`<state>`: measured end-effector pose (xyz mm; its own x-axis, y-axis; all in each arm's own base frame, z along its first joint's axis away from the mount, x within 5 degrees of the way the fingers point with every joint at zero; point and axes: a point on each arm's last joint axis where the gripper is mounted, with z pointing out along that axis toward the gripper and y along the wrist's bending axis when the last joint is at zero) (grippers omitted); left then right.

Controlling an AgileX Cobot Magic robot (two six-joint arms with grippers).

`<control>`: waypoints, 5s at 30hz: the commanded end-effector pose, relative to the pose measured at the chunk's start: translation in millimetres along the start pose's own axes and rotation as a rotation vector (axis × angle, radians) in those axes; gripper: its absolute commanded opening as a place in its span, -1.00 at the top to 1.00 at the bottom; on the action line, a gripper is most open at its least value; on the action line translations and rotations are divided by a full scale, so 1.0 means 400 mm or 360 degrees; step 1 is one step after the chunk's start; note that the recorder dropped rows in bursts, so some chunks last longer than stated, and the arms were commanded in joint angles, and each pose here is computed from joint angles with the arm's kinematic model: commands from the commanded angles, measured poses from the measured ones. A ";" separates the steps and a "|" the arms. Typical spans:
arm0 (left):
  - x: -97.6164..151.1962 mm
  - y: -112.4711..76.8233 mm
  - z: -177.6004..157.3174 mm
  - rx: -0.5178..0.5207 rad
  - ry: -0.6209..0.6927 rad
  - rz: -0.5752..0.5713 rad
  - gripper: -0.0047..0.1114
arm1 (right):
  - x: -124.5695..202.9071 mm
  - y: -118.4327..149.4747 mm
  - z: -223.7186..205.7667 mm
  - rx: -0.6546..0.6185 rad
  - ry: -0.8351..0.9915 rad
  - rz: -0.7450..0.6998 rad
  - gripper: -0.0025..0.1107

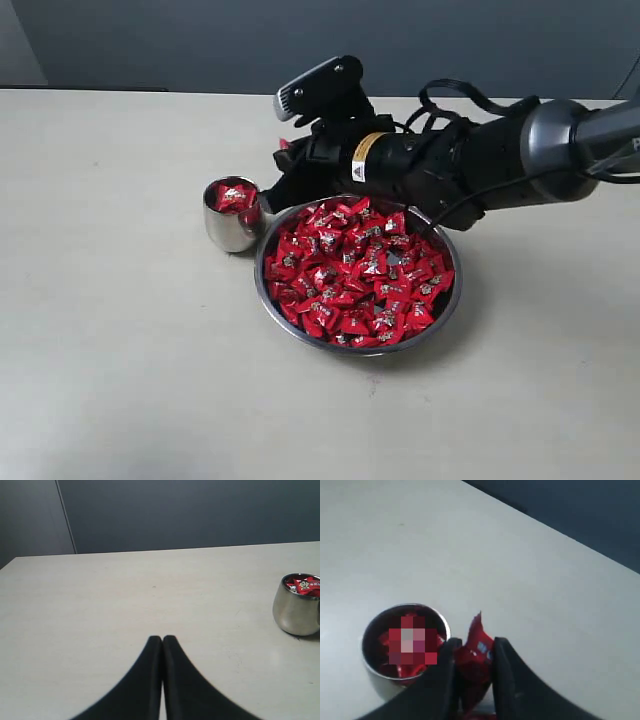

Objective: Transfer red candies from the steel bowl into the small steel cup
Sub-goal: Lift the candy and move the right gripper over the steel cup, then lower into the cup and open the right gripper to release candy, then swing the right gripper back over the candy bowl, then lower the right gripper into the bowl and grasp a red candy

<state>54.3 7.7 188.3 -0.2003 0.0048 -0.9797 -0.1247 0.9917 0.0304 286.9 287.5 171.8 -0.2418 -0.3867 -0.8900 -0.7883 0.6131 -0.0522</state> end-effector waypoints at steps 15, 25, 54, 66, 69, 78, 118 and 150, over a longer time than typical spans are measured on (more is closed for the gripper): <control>0.002 0.000 0.000 0.0000 -0.0004 -0.0008 0.91 | -0.030 0.046 0.112 -0.0513 0.0174 -0.0114 0.97; 0.002 0.000 0.000 0.0000 -0.0004 -0.0008 0.91 | -0.044 0.049 0.134 -0.0563 0.0142 -0.0090 0.97; 0.002 0.000 0.000 0.0000 -0.0004 -0.0008 0.91 | -0.027 0.029 0.169 -0.0422 0.0172 -0.0033 0.26; 0.002 0.000 0.000 0.0000 -0.0004 -0.0008 0.91 | -0.087 0.026 0.131 -0.0409 0.0094 -0.0001 0.26; 0.002 0.000 0.000 0.0000 -0.0004 -0.0008 0.91 | -0.117 0.026 0.107 -0.0409 0.0072 -0.0006 0.26; 0.002 0.000 0.000 0.0000 -0.0004 -0.0008 0.91 | -0.151 -0.002 0.050 -0.0204 0.0088 -0.0020 0.95; 0.002 0.000 0.000 0.0000 -0.0004 -0.0008 0.91 | 0.117 -0.005 -0.197 0.0174 0.0566 -0.0022 0.97; 0.002 0.000 0.000 0.0000 -0.0004 -0.0008 0.91 | 0.170 0.061 -0.173 -0.0298 0.0687 -0.0049 0.34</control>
<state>54.3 7.7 188.3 -0.2003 0.0048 -0.9797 -0.1247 0.9917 0.0304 211.6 227.9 139.4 -0.4079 -0.6778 -0.6117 -0.8719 0.4879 0.0408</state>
